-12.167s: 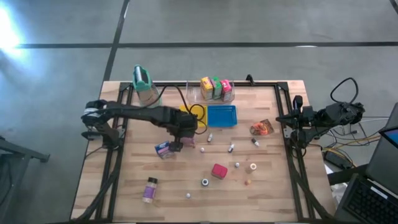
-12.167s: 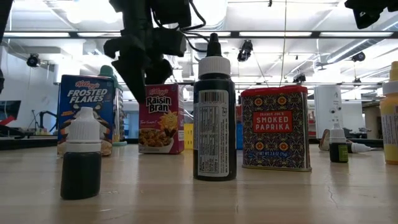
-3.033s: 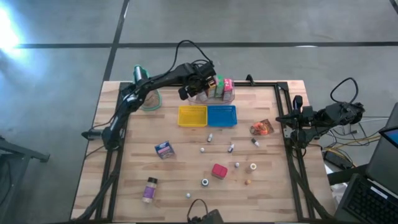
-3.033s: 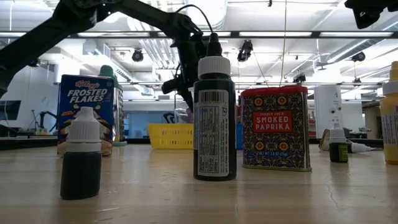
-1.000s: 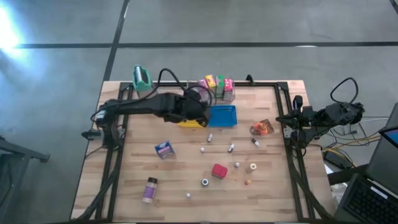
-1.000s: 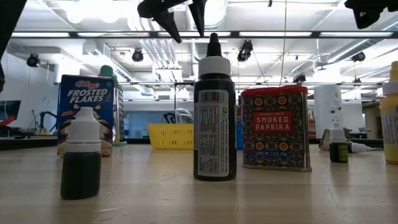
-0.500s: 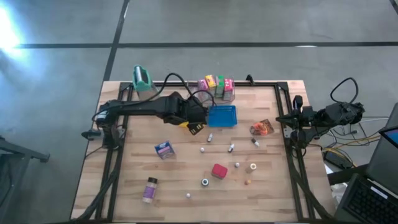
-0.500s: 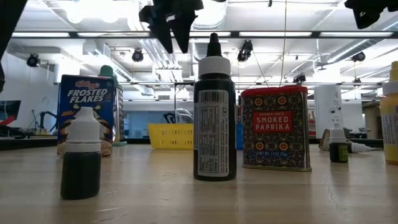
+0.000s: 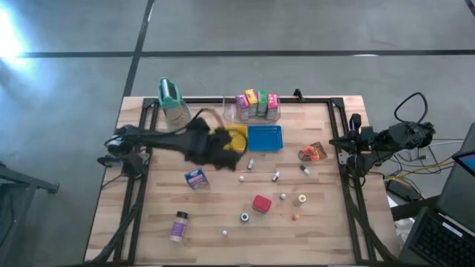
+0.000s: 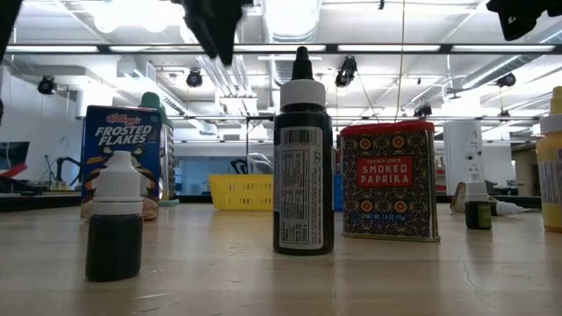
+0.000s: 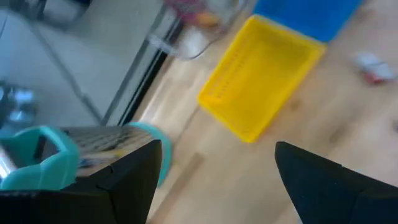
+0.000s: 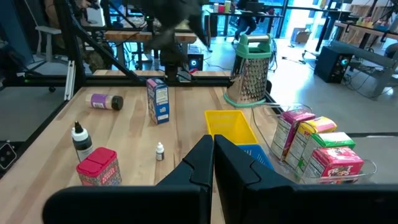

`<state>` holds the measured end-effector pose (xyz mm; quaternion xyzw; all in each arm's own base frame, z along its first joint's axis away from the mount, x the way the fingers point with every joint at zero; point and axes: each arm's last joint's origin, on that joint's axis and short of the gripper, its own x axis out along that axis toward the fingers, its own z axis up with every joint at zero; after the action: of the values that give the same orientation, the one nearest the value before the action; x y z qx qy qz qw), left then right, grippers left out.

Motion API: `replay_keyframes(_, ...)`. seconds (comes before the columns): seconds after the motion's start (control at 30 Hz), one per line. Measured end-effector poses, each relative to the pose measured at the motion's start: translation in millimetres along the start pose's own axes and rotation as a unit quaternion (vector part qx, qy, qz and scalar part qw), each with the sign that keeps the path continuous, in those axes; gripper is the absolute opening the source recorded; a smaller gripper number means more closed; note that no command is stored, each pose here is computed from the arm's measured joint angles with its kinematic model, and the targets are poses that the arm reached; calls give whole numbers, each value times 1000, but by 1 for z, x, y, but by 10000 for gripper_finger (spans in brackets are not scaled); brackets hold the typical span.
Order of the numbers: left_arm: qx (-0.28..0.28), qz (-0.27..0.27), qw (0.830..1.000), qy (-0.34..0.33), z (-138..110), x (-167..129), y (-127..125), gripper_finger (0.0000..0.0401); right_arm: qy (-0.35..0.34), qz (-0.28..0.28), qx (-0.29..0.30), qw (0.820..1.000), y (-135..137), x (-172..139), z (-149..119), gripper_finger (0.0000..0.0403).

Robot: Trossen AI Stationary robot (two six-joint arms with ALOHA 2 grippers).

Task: Pick & Place Kitchen Items
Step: Put the blue cereal box into the transparent bin

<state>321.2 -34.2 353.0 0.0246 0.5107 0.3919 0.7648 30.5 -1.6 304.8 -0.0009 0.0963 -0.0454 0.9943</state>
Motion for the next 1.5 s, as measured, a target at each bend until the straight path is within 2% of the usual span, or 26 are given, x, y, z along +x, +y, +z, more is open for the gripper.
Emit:
replay_keyframes(0.13,21,-54,997,-51,-27,-44,-8,316,0,0,0,1000,0,0,0,8)
replay_keyframes(0.3,-17,-127,988,-85,-59,-89,0,316,0,0,-1,1000,0,0,0,8)
replay_keyframes(0.53,-14,-224,974,-30,-82,-113,2,316,0,0,0,1000,0,0,0,8)
replay_keyframes(0.73,1,-234,972,11,-90,-107,-6,316,0,0,0,1000,0,0,0,8)
replay_keyframes(0.93,-2,-203,979,35,-98,-91,-15,316,0,0,0,1000,0,0,0,8)
replay_keyframes(1.13,-11,-170,982,87,-109,-66,-20,316,0,0,0,1000,0,0,0,8)
replay_keyframes(1.5,-23,-141,982,122,-121,-36,5,316,0,0,0,1000,0,0,0,8)
